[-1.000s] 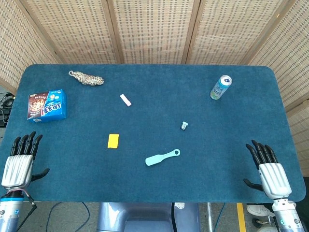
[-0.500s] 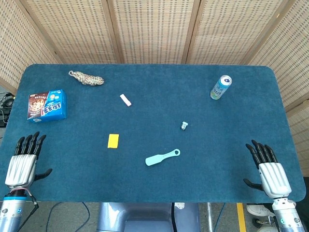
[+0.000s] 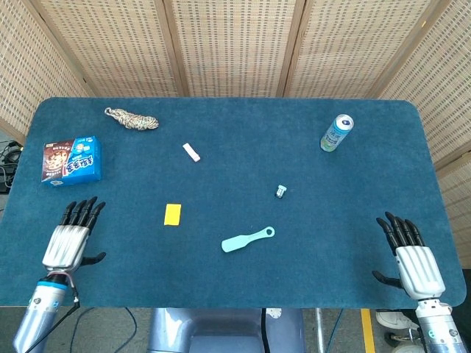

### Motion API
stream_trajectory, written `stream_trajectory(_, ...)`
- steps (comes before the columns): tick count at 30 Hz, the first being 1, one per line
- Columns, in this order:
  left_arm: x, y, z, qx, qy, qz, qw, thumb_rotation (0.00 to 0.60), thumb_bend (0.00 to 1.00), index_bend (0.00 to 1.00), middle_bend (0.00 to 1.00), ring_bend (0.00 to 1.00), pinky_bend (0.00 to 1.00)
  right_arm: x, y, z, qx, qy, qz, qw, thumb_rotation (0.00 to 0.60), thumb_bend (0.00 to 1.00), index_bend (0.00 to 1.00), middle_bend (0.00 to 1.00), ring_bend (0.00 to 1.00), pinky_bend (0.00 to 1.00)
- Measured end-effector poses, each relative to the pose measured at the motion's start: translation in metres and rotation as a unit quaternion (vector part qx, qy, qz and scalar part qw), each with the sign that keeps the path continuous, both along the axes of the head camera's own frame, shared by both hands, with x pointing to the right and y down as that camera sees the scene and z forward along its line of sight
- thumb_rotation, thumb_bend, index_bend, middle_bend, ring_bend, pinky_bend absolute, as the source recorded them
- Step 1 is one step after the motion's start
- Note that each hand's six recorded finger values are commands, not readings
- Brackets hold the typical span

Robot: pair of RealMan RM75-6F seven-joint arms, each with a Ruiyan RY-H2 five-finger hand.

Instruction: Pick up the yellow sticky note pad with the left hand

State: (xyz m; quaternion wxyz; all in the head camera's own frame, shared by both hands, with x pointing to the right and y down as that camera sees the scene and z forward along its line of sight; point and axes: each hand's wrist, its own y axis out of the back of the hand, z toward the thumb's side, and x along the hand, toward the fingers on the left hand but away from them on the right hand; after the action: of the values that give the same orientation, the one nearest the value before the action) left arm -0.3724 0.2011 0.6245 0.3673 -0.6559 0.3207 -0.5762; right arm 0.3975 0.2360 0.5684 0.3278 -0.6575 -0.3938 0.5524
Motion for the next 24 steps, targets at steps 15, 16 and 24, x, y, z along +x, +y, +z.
stream_trajectory(15,0.059,-0.025,0.058,-0.026,-0.003,0.032,0.9991,0.6,0.24,0.0,0.0,0.0,0.0,0.005,-0.003,0.0,-0.002,-0.011,0.011,0.9999,0.6,0.0,0.0,0.0,0.0,0.0)
stream_trajectory(16,0.062,-0.026,0.06,-0.026,-0.003,0.033,0.9991,0.6,0.24,0.0,0.0,0.0,0.0,0.005,-0.003,-0.001,-0.002,-0.011,0.011,0.9999,0.6,0.0,0.0,0.0,0.0,0.0)
stream_trajectory(24,0.083,-0.035,0.075,-0.031,-0.008,0.044,0.9985,0.6,0.28,0.0,0.0,0.0,0.0,0.006,-0.004,0.0,-0.004,-0.014,0.012,0.9998,0.6,0.0,0.0,0.0,0.0,0.0)
